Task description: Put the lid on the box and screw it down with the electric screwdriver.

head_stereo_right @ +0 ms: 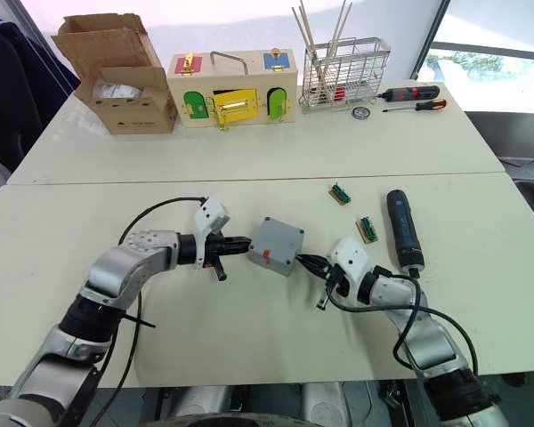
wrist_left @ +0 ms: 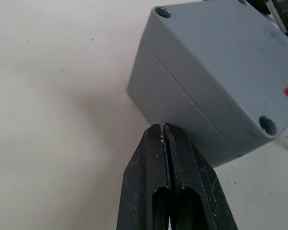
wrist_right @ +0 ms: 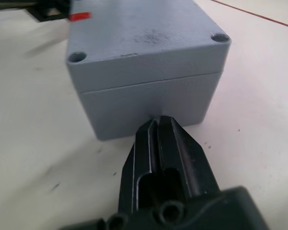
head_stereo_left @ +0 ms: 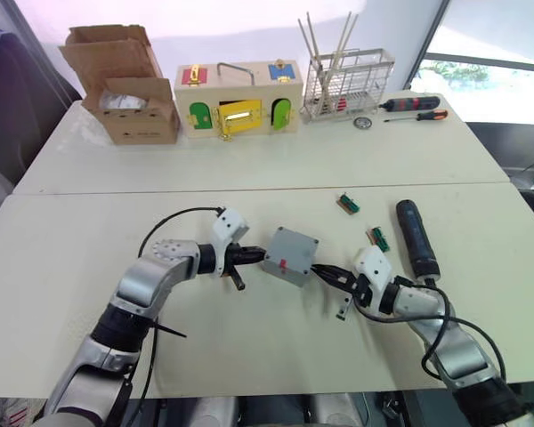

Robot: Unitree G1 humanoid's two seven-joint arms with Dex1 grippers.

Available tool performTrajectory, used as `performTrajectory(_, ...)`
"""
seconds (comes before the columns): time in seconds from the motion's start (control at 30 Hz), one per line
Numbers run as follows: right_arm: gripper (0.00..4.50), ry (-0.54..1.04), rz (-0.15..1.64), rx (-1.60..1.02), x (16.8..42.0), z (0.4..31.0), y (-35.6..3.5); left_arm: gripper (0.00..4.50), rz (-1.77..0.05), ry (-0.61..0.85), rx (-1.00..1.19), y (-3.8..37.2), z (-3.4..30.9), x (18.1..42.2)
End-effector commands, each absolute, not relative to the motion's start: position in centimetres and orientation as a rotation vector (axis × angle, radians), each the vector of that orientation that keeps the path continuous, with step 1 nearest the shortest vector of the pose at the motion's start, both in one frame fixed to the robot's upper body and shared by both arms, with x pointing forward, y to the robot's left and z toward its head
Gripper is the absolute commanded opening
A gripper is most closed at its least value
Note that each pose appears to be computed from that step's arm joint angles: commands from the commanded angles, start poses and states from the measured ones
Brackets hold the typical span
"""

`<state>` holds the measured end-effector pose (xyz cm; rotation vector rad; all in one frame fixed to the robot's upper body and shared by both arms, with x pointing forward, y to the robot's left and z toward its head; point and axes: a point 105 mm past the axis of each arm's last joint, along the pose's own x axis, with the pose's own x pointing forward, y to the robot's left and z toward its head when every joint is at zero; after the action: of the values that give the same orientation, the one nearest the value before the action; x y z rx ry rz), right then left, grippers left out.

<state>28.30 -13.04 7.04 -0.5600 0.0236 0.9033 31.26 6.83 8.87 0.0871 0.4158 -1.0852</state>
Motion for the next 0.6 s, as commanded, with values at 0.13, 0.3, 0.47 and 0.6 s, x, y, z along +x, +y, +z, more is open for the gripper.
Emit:
performTrajectory(0.13, 0.05, -0.06, 0.923, -0.569, 28.9, 8.2, -11.9, 0.0, -1.122, 0.361, 0.072, 5.5, 10.1, 30.3)
performTrajectory(0.3, 0.05, -0.061, 0.921, -0.578, 29.4, 8.1, -12.1, 0.0, -1.12, 0.363, 0.069, 5.5, 10.0, 30.1)
performTrajectory(0.47, 0.05, -0.066, 0.91, -0.586, 29.9, 8.1, -12.3, 0.0, -1.124, 0.367, 0.067, 5.5, 10.0, 30.0)
performTrajectory(0.6, 0.05, -0.069, 0.907, -0.586, 30.0, 8.1, -12.3, 0.0, -1.131, 0.373, 0.069, 5.6, 10.1, 29.9)
